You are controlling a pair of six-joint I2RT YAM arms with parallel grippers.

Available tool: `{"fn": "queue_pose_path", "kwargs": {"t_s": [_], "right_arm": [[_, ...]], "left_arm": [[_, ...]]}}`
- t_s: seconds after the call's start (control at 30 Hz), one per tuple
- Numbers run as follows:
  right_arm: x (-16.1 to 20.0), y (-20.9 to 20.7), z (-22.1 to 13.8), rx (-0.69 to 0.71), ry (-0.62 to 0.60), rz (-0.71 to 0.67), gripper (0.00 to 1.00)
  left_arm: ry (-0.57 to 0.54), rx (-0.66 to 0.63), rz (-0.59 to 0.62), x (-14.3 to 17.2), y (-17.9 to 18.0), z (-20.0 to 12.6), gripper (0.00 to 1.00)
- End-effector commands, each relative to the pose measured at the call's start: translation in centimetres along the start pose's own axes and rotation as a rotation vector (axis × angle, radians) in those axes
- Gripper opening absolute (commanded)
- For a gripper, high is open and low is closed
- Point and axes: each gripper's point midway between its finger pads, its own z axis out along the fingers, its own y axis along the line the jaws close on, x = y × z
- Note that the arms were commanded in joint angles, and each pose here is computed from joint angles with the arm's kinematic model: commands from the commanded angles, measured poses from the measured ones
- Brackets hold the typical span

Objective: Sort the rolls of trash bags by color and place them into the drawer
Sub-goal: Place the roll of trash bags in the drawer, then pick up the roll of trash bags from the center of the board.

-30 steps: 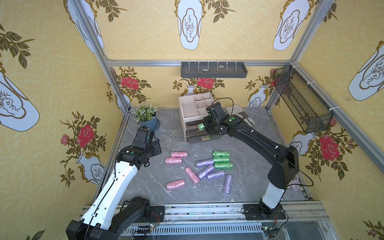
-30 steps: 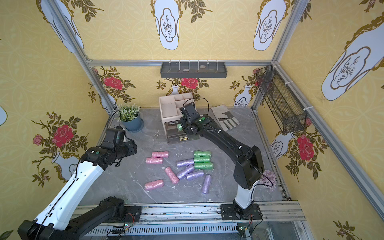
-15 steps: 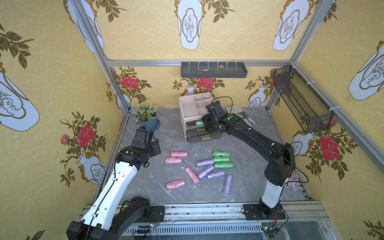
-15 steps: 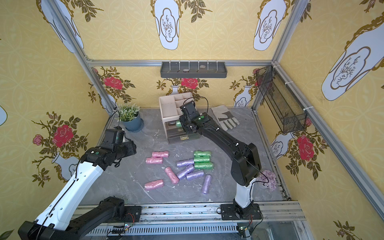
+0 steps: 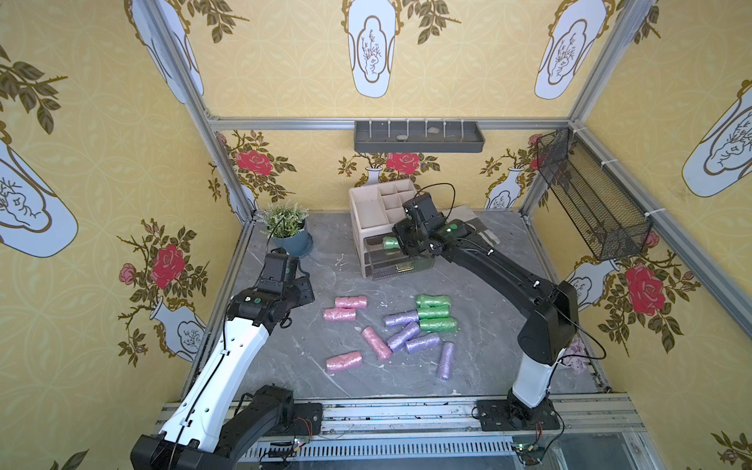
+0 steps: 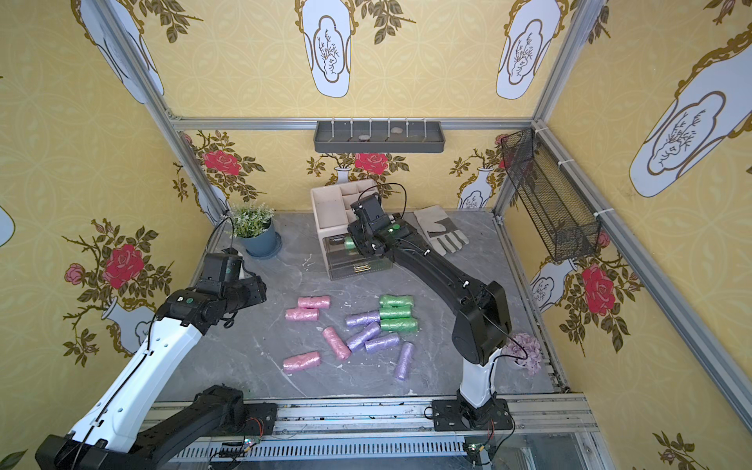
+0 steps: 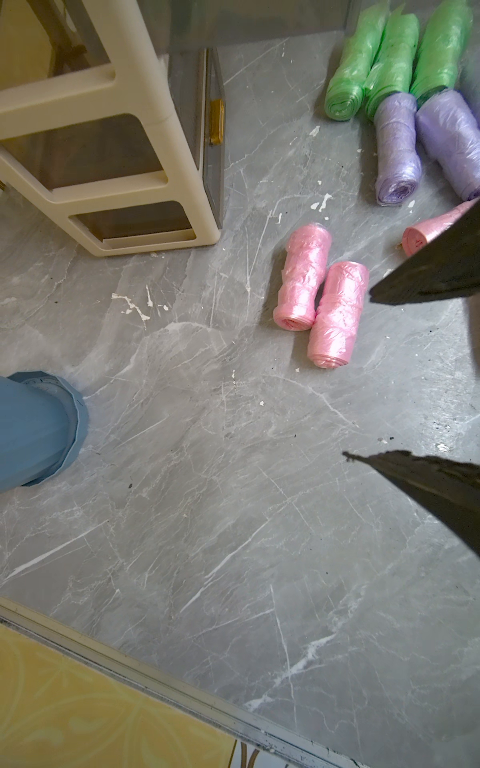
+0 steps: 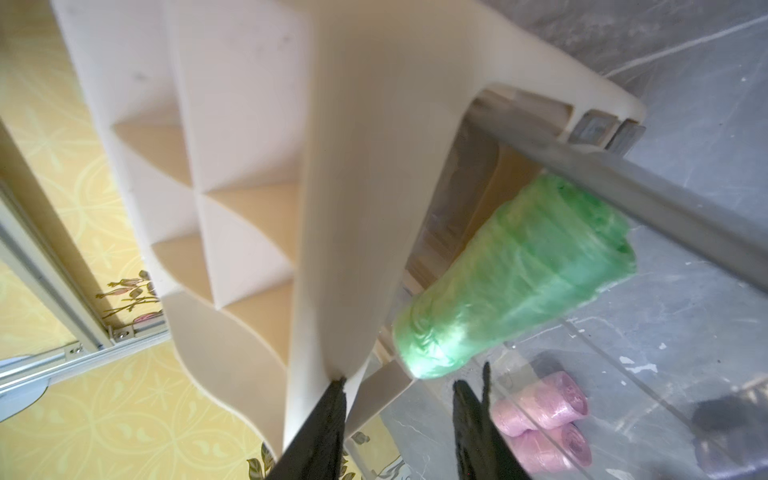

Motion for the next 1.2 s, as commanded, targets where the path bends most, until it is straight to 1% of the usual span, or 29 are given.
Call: {"fn": "queue_pose_path", "kwargs": {"t_s": [0.0,0.13,0.23,0.3,0.4,0.53,0.63,0.73,0.87,1.03,1.17], "right_arm": [[0.6,1.5,-2.0,-0.048,0.008,-0.083,0.47],[1.8,1.6,-5.3,-0.076,0.038,-0.151,0.5],[2.0,0.7,-7.7,-0.076,0.045,-0.202,0.51],[1.8,0.0,-9.3,-0.089,0.043,-0.264,0.53],[0.8,-2.7,-11.8,-0.06,0.01,-0.299,0.53],[-1.3,-7.8,-15.1,0.078,-0.071,-0.301,0.52],[-2.3,-11.9,-16.9,0.165,-0.102,-0.265,0.51],[-2.7,-15.6,-17.4,0.222,-0.083,-0.208,0.49],[-2.3,-19.7,-16.9,0.301,-0.055,-0.134,0.48],[-1.1,-22.7,-14.8,0.323,-0.01,-0.026,0.48],[-0.2,-24.9,-12.7,0.374,0.009,0.075,0.49]], "left_arm": [[-0.008,0.009,0.001,-0.1,-0.1,0.1,0.59],[-0.017,0.002,-0.001,0.0,0.2,-0.3,0.59],[-0.021,0.006,-0.003,-0.1,0.2,-0.5,0.59],[-0.017,0.01,-0.003,0.0,0.1,-0.7,0.59],[-0.017,0.016,-0.002,-0.1,0.0,-1.0,0.58],[-0.013,0.027,-0.002,0.0,-0.1,-1.2,0.55],[-0.009,0.022,0.0,0.2,0.0,-1.2,0.55],[-0.002,0.009,-0.005,0.7,0.4,-0.9,0.55],[0.012,0.0,-0.015,1.3,0.6,-0.5,0.55],[0.019,-0.001,-0.021,1.8,0.8,0.0,0.56],[0.025,-0.004,-0.019,2.1,0.9,0.2,0.57]]}}
